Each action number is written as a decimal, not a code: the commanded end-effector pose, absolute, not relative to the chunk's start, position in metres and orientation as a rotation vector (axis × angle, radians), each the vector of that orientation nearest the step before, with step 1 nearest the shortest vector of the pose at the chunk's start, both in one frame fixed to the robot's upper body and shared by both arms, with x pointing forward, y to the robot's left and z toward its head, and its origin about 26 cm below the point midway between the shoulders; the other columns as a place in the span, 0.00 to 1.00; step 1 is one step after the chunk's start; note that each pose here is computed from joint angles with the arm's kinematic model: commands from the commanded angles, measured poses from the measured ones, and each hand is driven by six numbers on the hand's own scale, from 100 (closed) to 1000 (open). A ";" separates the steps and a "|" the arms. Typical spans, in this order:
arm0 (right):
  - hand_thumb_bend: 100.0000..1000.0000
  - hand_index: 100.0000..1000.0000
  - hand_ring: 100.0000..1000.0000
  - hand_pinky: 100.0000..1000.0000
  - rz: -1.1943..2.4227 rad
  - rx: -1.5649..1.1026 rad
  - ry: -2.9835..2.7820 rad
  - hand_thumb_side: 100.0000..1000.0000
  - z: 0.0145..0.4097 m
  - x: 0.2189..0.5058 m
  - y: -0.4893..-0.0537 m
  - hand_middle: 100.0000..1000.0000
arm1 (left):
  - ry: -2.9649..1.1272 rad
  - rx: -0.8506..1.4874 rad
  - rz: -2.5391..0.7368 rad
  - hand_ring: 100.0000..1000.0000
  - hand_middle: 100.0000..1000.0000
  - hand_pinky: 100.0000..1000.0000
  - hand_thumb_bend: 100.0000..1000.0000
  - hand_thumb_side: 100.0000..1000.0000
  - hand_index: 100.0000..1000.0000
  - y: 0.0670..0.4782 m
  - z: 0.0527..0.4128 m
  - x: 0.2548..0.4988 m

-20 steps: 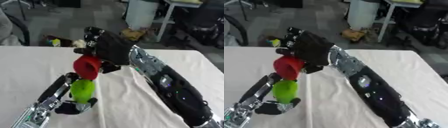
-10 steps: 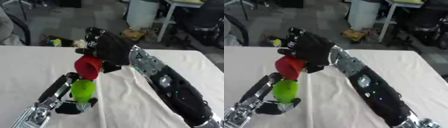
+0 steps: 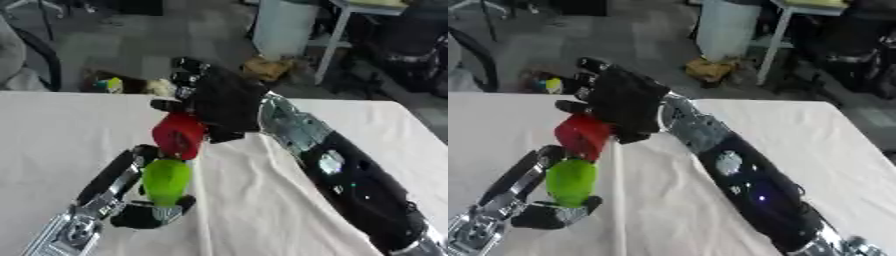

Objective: Pour the contents of one cup into another cup.

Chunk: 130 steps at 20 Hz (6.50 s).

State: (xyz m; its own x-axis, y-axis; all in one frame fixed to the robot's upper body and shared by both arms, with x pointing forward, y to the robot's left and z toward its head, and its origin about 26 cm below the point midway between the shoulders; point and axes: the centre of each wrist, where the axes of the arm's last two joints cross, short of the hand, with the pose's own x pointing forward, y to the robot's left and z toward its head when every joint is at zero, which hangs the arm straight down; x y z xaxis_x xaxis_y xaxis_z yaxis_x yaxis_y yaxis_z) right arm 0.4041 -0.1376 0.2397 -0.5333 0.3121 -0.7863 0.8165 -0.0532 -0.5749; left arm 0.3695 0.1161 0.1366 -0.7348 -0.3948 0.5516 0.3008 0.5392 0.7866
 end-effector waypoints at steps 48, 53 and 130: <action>0.00 0.71 0.49 0.70 -1.588 1.256 1.884 0.24 0.251 0.403 -0.159 0.98 | -2.076 0.256 -1.136 0.14 0.29 0.47 0.12 0.19 0.71 0.141 0.120 0.386; 0.00 0.70 0.50 0.70 -1.584 1.249 1.913 0.24 0.252 0.402 -0.157 0.61 | -2.047 0.385 -1.114 0.16 0.31 0.49 0.14 0.18 0.73 0.161 0.102 0.393; 0.84 0.76 1.00 0.89 -1.705 1.551 3.398 0.67 0.099 0.422 -0.347 0.43 | -2.044 0.529 -0.775 0.48 0.63 0.74 1.00 0.62 0.81 0.212 0.071 0.379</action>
